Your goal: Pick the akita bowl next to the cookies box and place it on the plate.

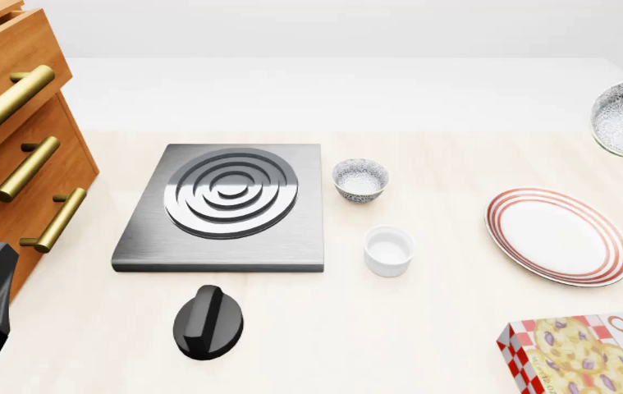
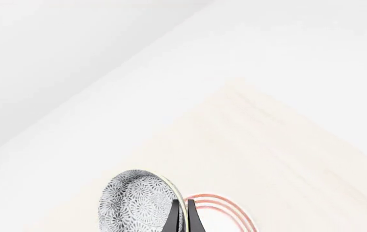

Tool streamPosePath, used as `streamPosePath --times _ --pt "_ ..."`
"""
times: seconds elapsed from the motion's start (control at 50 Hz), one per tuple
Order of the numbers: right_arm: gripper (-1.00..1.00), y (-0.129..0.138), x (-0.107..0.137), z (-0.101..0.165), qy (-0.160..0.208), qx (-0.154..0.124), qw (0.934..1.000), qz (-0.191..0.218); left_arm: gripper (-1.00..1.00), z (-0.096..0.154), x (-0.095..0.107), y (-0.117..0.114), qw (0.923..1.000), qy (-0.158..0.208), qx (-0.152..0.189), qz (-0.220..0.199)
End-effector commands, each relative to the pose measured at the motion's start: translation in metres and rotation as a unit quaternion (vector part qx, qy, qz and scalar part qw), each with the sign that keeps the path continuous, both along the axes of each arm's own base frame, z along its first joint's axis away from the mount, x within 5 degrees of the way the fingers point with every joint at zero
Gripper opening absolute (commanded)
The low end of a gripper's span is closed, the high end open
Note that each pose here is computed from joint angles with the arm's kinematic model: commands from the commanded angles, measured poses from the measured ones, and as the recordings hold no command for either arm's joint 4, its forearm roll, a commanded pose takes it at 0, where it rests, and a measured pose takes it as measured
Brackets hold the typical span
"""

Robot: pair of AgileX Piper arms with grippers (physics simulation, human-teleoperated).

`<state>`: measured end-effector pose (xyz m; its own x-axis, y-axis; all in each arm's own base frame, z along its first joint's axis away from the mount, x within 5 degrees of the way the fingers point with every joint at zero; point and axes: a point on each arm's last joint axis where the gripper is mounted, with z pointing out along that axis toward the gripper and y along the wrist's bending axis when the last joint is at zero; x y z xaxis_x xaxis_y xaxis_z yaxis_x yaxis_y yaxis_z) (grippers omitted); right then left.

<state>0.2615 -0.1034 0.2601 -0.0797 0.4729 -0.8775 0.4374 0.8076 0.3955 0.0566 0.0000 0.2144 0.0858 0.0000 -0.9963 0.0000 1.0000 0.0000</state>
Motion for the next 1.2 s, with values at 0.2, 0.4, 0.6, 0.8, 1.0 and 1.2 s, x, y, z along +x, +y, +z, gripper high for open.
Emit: streamPosePath --times 0.2,0.4,0.6,0.8,1.0,1.2 --pt "-1.00 0.023 0.026 -0.065 0.027 0.042 0.9979 0.041 1.00 0.000 0.000 0.000 1.0000 0.000 0.000 0.000" --pt "-1.00 0.029 0.032 -0.093 0.049 0.046 0.9963 0.053 1.00 0.000 0.000 0.000 1.0000 0.000 0.000 0.000" --pt "-1.00 0.031 0.038 -0.113 0.074 0.036 0.9945 0.064 1.00 0.000 0.000 0.000 1.0000 0.000 0.000 0.000" --pt "-1.00 0.025 0.038 -0.124 0.089 0.027 0.9938 0.060 1.00 0.000 0.000 0.000 1.0000 0.000 0.000 0.000" --pt "-1.00 0.011 0.043 -0.133 0.110 0.004 0.9925 0.052 1.00 0.000 0.000 0.000 1.0000 0.000 0.000 0.000" --pt "-1.00 0.004 0.043 -0.139 0.122 -0.002 0.9915 0.046 1.00 0.000 0.000 0.000 1.0000 0.000 0.000 0.000"
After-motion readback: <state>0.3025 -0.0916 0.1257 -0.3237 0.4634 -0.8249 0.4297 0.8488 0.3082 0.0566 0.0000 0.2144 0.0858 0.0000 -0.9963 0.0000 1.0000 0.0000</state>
